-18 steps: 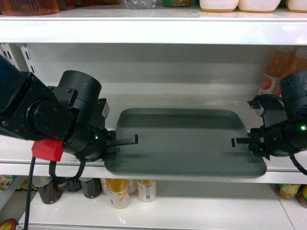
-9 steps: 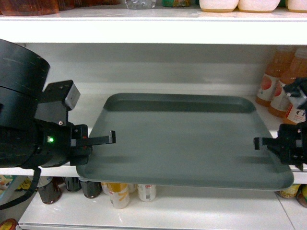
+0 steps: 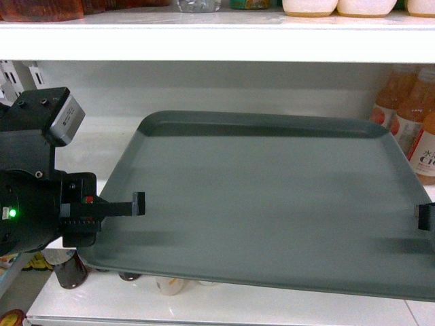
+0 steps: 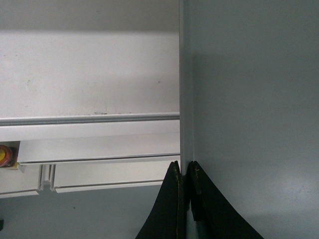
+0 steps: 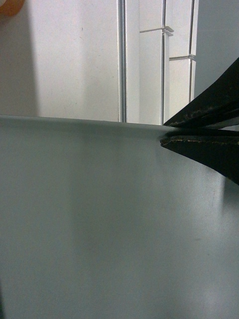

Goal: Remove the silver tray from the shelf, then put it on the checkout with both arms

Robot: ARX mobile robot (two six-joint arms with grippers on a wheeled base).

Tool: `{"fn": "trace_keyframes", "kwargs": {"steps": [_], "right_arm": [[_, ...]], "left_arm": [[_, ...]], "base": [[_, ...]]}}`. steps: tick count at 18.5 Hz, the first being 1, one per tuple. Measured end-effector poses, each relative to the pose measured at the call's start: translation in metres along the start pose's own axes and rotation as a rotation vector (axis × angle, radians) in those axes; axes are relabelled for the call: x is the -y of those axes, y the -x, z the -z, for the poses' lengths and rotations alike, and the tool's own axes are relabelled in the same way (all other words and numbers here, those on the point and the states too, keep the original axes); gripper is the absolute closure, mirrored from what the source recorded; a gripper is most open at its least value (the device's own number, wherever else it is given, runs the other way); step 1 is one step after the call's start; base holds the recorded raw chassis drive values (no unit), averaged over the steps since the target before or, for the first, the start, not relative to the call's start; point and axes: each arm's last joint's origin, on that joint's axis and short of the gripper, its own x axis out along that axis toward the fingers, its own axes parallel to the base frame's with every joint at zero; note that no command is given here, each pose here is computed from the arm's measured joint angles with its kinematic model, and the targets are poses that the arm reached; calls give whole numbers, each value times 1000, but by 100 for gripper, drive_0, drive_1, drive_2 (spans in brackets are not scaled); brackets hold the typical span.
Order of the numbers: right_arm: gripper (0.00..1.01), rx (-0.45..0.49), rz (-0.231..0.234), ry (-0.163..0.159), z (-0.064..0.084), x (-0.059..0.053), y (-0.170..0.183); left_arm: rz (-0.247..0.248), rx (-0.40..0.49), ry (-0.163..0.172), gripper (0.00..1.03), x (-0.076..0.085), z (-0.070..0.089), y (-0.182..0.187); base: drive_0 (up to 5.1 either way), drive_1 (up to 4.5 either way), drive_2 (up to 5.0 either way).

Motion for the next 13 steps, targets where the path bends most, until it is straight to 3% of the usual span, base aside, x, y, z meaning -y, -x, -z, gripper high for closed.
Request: {"fn": "trace_keyframes", "kwargs": {"steps": [11,13], "right_arm": [[97,-2,0,-1,0,0,0],[97,1,-1,-1,0,0,0]], "left_arm": [[-1,-2,0,100,0,1,-1],[0,2,-1,100,0,0,-1]], "base": [[0,0,0],[11,-418,441]]}}
